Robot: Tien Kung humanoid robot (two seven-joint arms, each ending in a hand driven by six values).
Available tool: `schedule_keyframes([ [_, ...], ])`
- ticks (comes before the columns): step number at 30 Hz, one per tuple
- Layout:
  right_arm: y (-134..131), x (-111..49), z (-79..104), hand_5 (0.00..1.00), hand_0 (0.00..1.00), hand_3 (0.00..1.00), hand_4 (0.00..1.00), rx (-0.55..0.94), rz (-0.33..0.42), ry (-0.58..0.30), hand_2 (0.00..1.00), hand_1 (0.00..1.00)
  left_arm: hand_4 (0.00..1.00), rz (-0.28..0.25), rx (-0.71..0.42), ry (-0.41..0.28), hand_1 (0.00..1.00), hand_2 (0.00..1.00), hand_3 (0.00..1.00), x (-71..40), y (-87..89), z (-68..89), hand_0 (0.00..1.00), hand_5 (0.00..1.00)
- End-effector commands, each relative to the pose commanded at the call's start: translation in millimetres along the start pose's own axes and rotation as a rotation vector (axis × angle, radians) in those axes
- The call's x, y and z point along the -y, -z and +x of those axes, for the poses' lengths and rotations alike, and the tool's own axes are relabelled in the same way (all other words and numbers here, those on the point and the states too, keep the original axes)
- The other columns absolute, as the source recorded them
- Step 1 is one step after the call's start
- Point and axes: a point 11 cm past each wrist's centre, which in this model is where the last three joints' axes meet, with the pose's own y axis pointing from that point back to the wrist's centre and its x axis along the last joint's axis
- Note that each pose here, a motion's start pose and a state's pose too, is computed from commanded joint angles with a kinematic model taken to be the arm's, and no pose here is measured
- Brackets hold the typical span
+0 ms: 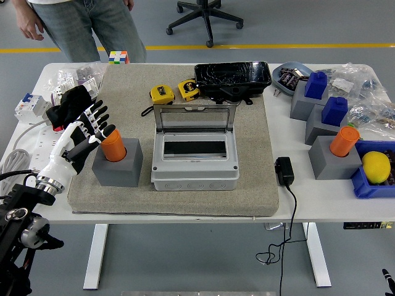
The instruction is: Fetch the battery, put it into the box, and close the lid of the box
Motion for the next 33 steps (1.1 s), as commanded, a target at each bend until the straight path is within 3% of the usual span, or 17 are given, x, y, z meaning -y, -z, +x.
schedule_keyframes([
  [28, 6, 0.0, -2.2, 0.998, 0.791, 0.795, 0.998, 0.010, 0.008, 0.003, 0.747, 0.747, 0.998, 0.003, 0.005, 0.035, 0.911, 0.869, 0.878, 9.2, 1.5, -15.7, 0.888, 0.155],
  [29, 6, 0.0, -2.4, 0.998, 0.792, 0.795, 0.998, 0.010, 0.008, 0.004, 0.746, 0.747, 0.998, 0.002, 0.005, 0.032, 0.903, 0.849, 0.870, 9.3, 1.3, -15.7, 0.866, 0.074],
  [33, 6, 0.0, -2.6, 0.998, 0.792, 0.795, 0.998, 0.011, 0.009, 0.004, 0.746, 0.747, 0.998, 0.002, 0.016, 0.027, 0.903, 0.849, 0.870, 10.0, 1.1, -16.4, 0.866, 0.074],
])
